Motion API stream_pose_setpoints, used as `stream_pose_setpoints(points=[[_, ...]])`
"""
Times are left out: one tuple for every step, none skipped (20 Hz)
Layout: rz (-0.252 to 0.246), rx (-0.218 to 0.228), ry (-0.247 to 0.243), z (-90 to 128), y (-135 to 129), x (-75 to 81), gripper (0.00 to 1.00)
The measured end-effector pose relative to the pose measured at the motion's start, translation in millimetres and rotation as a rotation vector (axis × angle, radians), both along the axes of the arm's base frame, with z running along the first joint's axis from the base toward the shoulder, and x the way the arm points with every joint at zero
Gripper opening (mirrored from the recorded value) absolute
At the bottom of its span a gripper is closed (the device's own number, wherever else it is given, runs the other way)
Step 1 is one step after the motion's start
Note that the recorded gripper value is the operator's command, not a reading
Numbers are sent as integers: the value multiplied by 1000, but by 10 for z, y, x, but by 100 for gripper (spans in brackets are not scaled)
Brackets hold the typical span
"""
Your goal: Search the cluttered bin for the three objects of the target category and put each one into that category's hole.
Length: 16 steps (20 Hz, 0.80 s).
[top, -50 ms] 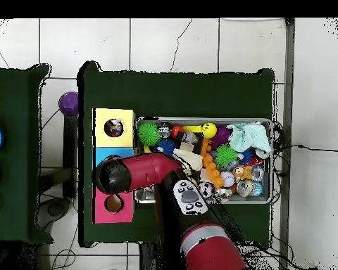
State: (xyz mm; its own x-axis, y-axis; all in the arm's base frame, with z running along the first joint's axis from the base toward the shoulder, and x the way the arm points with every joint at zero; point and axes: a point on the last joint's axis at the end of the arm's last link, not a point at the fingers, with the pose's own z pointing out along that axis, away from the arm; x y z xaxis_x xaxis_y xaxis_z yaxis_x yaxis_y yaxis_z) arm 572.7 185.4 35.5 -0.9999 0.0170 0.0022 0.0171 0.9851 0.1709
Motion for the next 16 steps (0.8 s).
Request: stream_pose_setpoints(points=[[4,-4,-11,-42,14,5,100],[6,-7,-17,-70,18,6,100],[10,-14,-27,-132,31,4,100],[9,-16,-29,-142,38,9,100],[17,-32,-40,-142,56,13,100],[20,-38,-42,-143,60,11,100],[22,-44,-43,-145,64,8,100],[28,-56,-47,-148,74,5,100],[31,-61,-48,-150,78,3,100],[35,-69,-51,-153,85,1,100],[39,-78,-54,-156,92,-1,100],[45,-91,-60,-160,100,-4,100],[49,-100,-68,-162,107,-9,100],[52,-105,-74,-163,111,-13,100],[54,-109,-80,-164,114,-18,100],[55,-113,-85,-164,116,-20,100]])
